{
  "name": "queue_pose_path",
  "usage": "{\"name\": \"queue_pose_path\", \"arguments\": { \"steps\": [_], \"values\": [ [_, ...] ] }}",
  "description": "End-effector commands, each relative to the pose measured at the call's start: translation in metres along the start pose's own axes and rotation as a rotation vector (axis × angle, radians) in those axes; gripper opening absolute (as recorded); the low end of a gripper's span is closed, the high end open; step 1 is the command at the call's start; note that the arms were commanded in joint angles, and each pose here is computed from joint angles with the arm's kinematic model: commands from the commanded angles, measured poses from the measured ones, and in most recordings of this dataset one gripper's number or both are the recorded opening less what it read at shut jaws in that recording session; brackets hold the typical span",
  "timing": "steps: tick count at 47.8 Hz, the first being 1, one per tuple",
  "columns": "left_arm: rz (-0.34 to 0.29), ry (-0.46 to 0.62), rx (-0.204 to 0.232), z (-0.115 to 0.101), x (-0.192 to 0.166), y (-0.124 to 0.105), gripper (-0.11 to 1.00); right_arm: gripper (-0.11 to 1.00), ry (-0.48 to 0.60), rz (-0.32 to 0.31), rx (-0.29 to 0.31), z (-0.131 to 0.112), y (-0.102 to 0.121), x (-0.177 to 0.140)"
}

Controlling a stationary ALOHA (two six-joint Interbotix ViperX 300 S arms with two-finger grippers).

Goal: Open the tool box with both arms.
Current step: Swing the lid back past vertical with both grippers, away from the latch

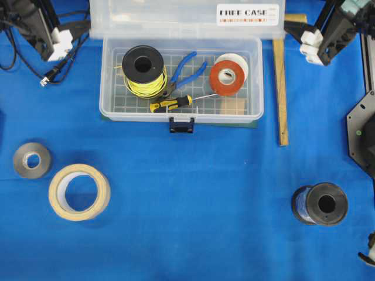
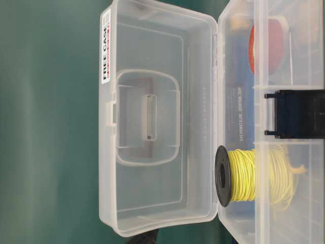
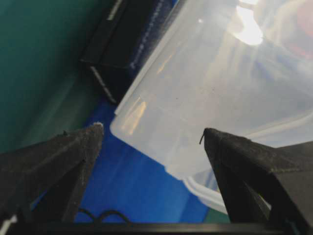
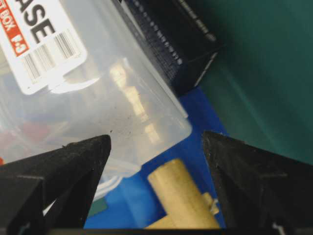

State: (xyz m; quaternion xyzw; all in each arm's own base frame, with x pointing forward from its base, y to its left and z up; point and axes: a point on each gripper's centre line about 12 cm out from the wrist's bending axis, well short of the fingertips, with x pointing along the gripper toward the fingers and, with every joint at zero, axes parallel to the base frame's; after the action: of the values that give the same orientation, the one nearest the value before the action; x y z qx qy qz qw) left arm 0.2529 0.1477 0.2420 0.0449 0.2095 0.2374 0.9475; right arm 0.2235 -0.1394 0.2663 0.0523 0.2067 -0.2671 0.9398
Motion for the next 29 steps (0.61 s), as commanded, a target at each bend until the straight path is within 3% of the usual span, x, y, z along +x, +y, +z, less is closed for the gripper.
{"name": "queue_pose_path", "arguments": {
  "steps": [1,29],
  "values": [
    [0.003,-0.112,-0.002,0.044,0.008,0.002,0.9,0.81,-0.12,0.017,0.013,0.037,0.005,0.002],
    [0.098,-0.074,-0.032,0.041,0.025,0.038,0.9,0.81,-0.057,-0.073,0.018,0.041,-0.026,0.044]
  ]
}}
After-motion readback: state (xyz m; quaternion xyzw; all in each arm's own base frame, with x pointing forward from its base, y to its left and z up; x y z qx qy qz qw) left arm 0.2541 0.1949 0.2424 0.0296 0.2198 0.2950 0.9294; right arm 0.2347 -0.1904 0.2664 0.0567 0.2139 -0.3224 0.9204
